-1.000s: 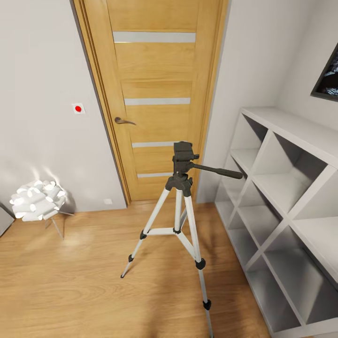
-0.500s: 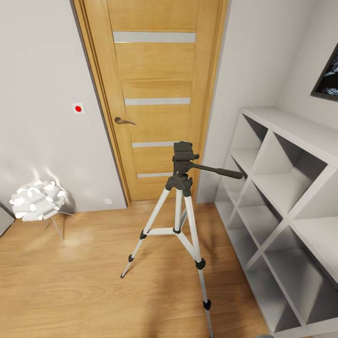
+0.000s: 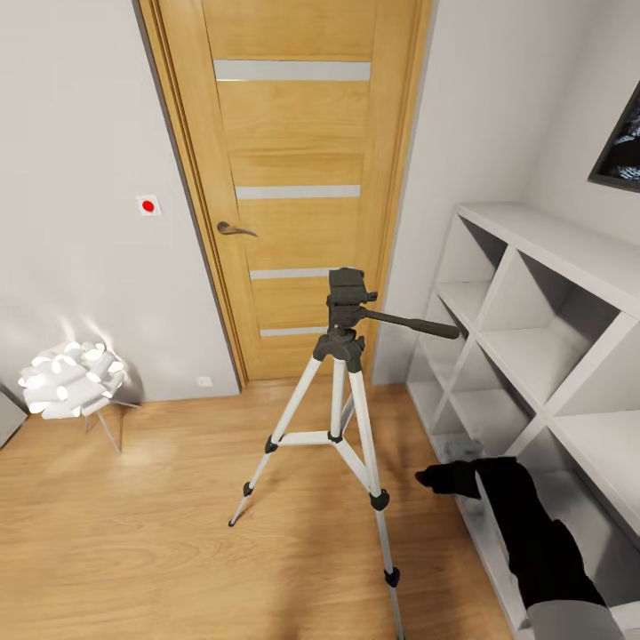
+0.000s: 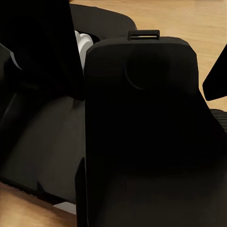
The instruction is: Attach the digital camera to the camera tripod in the bedroom.
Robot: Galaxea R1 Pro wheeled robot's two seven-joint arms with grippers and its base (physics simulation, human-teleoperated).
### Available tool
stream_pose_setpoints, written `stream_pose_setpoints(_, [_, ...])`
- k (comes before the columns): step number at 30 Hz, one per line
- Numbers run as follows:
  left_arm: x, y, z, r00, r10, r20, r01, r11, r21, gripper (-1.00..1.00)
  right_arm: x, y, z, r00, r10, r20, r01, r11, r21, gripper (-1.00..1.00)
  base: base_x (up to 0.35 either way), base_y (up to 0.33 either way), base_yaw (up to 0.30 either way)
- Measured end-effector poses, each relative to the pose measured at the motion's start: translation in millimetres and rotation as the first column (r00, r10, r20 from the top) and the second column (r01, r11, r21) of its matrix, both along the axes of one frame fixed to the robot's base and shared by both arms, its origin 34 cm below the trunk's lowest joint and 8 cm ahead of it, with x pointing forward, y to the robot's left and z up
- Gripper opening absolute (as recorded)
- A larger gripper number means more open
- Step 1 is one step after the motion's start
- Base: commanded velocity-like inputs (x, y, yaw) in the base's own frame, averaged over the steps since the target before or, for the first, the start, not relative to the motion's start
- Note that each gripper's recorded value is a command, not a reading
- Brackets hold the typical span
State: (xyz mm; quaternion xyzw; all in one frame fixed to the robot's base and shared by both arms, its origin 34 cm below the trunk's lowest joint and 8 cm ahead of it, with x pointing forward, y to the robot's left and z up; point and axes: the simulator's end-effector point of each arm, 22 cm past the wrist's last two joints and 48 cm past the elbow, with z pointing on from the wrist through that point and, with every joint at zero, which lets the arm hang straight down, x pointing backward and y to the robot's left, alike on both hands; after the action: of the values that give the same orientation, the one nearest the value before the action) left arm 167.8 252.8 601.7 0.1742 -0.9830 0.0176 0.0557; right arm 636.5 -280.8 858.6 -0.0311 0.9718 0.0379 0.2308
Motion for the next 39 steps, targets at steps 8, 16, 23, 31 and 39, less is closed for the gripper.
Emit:
stream_pose_setpoints(8, [0, 0, 0, 1.0, 0.0, 0.001, 0.0, 1.0, 0.0, -1.0, 76, 41, 91, 0.985, 0.061, 0.159, -0.074, 0.994, 0.076, 1.0, 0.0, 0.0, 0.0])
stream_pose_setpoints(16, [1, 0, 0, 1.0, 0.0, 0.001, 0.0, 1.0, 0.0, -1.0, 91, 99, 148, 0.931, 0.216, 0.293, -0.234, 0.972, 0.027, 1.0, 0.0, 0.0, 0.0])
stream_pose_setpoints(23, [1, 1, 0, 1.0, 0.0, 0.001, 0.0, 1.0, 0.001, -1.0, 89, 118, 154, 0.915, 0.262, 0.306, -0.28, 0.96, 0.016, 1.0, 0.0, 0.0, 0.0])
stream_pose_setpoints(31, [1, 0, 0, 1.0, 0.0, 0.002, 0.0, 1.0, 0.0, -1.0, 88, 127, 156, 0.911, 0.269, 0.311, -0.292, 0.956, 0.027, 1.0, 0.0, 0.0, 0.0])
stream_pose_setpoints(39, [1, 1, 0, 1.0, 0.0, 0.002, 0.0, 1.0, 0.001, -1.0, 84, 139, 157, 0.905, 0.292, 0.311, -0.326, 0.943, 0.063, 1.0, 0.0, 0.0, 0.0])
